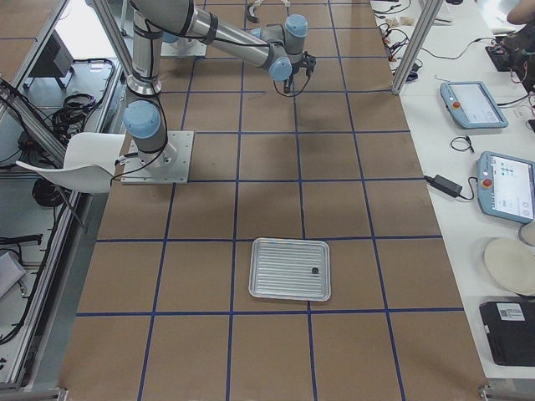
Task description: Place bearing gear from tray to pile
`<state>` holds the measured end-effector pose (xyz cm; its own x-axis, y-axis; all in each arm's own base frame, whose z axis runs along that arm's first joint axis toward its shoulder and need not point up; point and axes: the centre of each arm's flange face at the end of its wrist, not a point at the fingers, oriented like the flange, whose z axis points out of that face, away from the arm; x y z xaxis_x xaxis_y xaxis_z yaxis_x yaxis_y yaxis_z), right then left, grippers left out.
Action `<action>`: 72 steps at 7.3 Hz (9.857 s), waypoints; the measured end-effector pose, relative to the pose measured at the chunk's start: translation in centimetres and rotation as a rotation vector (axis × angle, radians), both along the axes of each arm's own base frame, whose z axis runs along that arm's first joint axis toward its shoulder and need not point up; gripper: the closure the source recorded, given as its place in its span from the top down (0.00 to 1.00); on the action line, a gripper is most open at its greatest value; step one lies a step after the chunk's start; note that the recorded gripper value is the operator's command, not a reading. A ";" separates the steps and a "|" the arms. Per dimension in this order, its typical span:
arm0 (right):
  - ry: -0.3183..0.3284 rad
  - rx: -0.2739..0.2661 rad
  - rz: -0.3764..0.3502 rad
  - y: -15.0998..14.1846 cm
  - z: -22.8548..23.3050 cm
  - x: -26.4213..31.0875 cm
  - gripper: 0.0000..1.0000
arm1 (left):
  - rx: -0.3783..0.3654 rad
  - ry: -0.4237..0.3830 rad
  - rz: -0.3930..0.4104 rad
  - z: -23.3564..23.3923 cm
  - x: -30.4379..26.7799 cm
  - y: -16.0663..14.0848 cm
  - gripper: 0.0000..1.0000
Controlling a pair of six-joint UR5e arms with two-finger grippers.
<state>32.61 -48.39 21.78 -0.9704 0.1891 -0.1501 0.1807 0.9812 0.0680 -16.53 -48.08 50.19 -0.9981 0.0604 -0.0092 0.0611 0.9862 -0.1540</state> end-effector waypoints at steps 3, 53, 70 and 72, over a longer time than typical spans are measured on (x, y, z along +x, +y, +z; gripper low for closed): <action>-0.015 0.017 0.014 3.7 -1.5 4.6 0.71 | 0.007 -0.002 0.008 -0.4 0.4 -0.5 1.00; 0.040 0.057 -0.075 -9.1 6.3 -32.2 0.00 | 0.155 0.002 0.093 -3.6 6.1 -2.5 1.00; 0.006 -0.044 -0.148 -3.1 5.4 -8.4 1.00 | 0.206 0.030 0.045 -10.4 -5.0 -1.6 1.00; 0.048 0.005 -0.089 -1.8 10.5 -13.0 1.00 | 0.189 0.026 0.083 -18.1 -10.5 -0.6 1.00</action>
<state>19.62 -50.16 32.24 -0.9559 0.2754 -0.1024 0.2702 0.9608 0.0622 -27.02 -48.73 32.09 -0.9995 -0.0236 0.0202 -0.0229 0.9992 0.0341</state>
